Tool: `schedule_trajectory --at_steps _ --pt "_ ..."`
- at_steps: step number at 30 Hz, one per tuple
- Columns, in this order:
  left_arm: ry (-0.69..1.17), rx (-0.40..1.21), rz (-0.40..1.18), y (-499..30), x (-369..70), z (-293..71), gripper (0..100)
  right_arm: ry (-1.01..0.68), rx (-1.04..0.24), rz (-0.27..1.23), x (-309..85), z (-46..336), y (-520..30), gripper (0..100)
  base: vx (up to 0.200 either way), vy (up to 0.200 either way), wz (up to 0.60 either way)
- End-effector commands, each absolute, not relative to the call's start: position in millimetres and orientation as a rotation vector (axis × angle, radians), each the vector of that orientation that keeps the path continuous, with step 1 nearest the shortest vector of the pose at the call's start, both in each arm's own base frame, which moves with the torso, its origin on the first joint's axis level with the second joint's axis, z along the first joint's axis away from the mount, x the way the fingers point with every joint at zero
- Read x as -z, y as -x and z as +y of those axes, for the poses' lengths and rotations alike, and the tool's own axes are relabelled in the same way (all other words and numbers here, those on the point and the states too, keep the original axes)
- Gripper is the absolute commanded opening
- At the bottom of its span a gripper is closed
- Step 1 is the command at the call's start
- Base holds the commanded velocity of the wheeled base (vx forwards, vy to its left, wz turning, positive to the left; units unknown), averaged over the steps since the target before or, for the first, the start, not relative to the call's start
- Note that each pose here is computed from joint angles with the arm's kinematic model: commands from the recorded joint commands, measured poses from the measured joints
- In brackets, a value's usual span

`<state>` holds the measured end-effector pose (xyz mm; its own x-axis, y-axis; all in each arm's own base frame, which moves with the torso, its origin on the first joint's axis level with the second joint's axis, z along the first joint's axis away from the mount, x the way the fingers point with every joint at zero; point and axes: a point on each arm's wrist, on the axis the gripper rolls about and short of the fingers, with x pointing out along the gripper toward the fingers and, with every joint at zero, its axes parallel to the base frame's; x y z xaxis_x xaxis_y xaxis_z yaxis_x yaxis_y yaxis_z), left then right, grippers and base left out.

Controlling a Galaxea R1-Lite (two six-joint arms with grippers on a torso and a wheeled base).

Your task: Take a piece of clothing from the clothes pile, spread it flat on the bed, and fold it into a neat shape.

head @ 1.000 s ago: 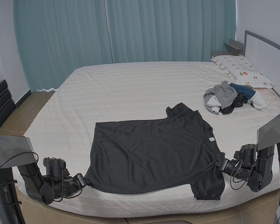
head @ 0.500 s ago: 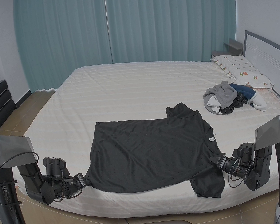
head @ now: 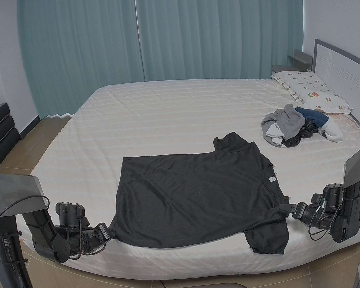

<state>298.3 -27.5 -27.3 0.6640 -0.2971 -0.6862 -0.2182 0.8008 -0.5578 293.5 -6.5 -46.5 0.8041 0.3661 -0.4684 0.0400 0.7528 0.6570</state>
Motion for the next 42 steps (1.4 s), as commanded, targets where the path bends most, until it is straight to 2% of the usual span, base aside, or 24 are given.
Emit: schedule_trajectory --at_steps 1,9,23,24,42 --pt "0.661 0.048 0.862 -298 28 -28 0 -0.641 -0.231 0.69 53 -8 -274 100 0.0 0.0 0.0" --pt "0.66 0.049 0.861 -298 28 -28 0 -0.602 -0.283 0.751 62 -2 -264 100 0.0 0.0 0.0" --pt "0.66 0.048 0.864 -298 28 -28 0 -0.561 -0.331 0.766 67 13 -267 100 0.0 0.0 0.0" --pt "0.659 0.049 0.863 -298 28 -28 0 -0.559 -0.332 0.766 67 13 -267 0 0.0 0.0 0.0" --pt "0.656 0.047 0.863 -298 29 -27 0 -0.505 -0.308 0.776 57 -4 -246 0 0.0 0.0 0.0"
